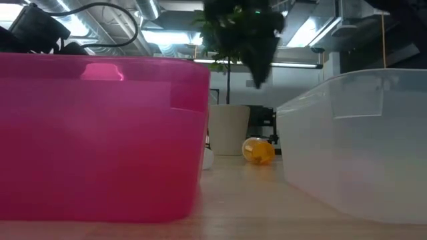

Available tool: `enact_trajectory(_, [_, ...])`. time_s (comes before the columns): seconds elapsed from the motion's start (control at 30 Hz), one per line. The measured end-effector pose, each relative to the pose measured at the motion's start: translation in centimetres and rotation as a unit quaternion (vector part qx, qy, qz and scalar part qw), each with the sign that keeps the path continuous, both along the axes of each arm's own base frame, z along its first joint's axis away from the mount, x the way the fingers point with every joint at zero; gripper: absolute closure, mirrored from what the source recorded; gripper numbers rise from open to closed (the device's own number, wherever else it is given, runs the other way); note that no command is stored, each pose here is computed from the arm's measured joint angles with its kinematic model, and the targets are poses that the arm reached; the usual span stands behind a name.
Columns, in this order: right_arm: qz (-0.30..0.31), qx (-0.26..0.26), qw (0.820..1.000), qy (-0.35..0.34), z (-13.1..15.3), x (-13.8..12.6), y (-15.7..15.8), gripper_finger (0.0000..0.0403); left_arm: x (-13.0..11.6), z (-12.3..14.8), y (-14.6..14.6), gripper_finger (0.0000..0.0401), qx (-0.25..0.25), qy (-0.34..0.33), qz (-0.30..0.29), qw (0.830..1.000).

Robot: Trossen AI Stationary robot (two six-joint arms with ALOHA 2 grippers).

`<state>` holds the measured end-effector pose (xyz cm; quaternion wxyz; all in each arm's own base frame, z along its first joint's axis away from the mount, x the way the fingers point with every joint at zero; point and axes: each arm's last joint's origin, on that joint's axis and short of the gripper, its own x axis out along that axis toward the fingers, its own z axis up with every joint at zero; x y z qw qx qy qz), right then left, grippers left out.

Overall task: Pick and place medicine bottles into bin by pill shape (circle, oval)
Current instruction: Put the large orange pill bottle into the red bin

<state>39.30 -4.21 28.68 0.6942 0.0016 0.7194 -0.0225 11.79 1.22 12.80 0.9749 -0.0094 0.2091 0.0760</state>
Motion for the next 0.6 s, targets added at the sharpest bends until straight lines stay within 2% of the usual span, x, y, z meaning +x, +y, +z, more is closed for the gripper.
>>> enact_trajectory(0.17, [-0.034,-0.001,0.999,-0.009,-2.0,-3.6,0.6,0.0115,0.0,0.0,0.0,0.0173,0.000,-0.001,0.001,1.000])
enact_trajectory(0.23, [-0.040,-0.003,0.998,-0.050,-2.4,-5.3,1.1,0.0115,0.0,0.0,0.0,0.0173,0.000,-0.001,0.001,1.000])
enact_trajectory(0.33, [-0.054,-0.004,0.987,-0.153,-3.5,-7.0,1.7,0.0115,0.0,0.0,0.0,0.0173,0.000,-0.002,0.001,1.000])
enact_trajectory(0.4, [-0.077,0.004,0.973,-0.217,-4.3,-7.7,2.0,0.0115,0.0,0.0,0.0,0.0173,-0.001,-0.002,0.001,1.000])
enact_trajectory(0.47, [-0.116,0.015,0.952,-0.284,-4.8,-8.2,2.3,0.0115,0.0,0.0,0.0,0.0173,-0.002,-0.002,0.002,1.000])
enact_trajectory(0.6, [-0.256,0.048,0.900,-0.349,-6.9,-8.5,2.3,0.0115,0.0,0.0,0.0,0.0173,-0.004,-0.003,0.002,1.000])
